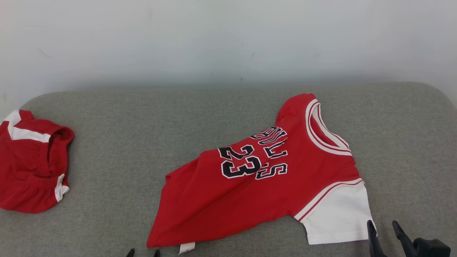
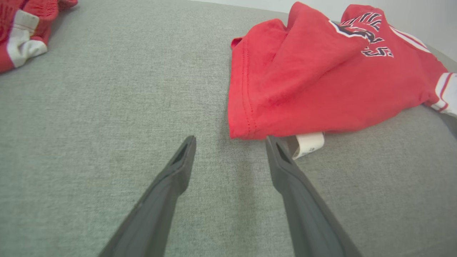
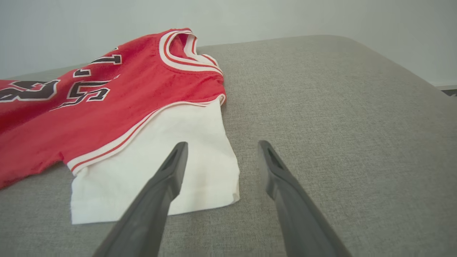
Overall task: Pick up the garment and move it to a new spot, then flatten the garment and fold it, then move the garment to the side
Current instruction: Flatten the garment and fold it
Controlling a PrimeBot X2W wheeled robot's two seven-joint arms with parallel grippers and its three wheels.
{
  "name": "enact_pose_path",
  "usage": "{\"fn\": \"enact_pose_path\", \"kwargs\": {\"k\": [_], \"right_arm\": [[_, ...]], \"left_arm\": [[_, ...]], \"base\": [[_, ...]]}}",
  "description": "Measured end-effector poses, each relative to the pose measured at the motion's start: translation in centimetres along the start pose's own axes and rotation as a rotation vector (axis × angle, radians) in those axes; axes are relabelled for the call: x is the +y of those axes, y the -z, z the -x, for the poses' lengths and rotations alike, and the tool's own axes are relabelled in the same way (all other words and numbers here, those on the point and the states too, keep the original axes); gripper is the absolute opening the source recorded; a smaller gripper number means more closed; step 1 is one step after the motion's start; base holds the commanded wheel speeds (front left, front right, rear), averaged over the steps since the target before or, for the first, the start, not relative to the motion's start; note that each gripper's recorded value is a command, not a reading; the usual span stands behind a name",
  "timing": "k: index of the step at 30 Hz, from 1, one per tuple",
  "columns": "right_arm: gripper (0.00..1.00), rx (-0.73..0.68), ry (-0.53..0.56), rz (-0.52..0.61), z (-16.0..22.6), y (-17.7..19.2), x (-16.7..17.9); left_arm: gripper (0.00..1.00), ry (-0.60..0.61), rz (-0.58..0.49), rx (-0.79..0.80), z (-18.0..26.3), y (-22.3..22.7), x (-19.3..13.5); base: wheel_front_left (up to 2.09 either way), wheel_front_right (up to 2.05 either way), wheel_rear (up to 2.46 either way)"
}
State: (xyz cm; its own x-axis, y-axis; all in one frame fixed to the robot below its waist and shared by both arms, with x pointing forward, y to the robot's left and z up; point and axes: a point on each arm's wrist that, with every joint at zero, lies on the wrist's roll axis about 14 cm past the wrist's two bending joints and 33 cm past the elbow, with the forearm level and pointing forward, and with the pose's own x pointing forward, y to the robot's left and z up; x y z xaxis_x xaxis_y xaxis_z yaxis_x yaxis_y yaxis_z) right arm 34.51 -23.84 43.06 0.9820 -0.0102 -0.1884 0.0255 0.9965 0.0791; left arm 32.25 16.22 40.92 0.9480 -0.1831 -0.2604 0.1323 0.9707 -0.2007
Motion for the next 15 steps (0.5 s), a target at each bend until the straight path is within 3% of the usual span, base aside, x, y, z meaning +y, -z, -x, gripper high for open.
{"fn": "enact_pose_path", "kwargs": {"k": [13, 14, 15], "right_arm": [[1.0, 0.228, 0.013, -0.004, -1.8, 5.0, -0.3], [0.69, 0.237, 0.013, -0.012, -1.8, 5.2, -0.2], [0.02, 0.239, 0.012, -0.018, -2.0, 5.2, -0.1]], "left_arm": [[1.0, 0.083, -0.095, 0.064, -3.7, 0.8, -1.2], [0.9, 0.087, -0.094, 0.071, -3.7, 1.0, -1.2], [0.0, 0.086, -0.091, 0.075, -3.8, 1.1, -1.3]], "base": [[0.0, 0.0, 0.0], [0.0, 0.0, 0.0], [0.0, 0.0, 0.0]]}}
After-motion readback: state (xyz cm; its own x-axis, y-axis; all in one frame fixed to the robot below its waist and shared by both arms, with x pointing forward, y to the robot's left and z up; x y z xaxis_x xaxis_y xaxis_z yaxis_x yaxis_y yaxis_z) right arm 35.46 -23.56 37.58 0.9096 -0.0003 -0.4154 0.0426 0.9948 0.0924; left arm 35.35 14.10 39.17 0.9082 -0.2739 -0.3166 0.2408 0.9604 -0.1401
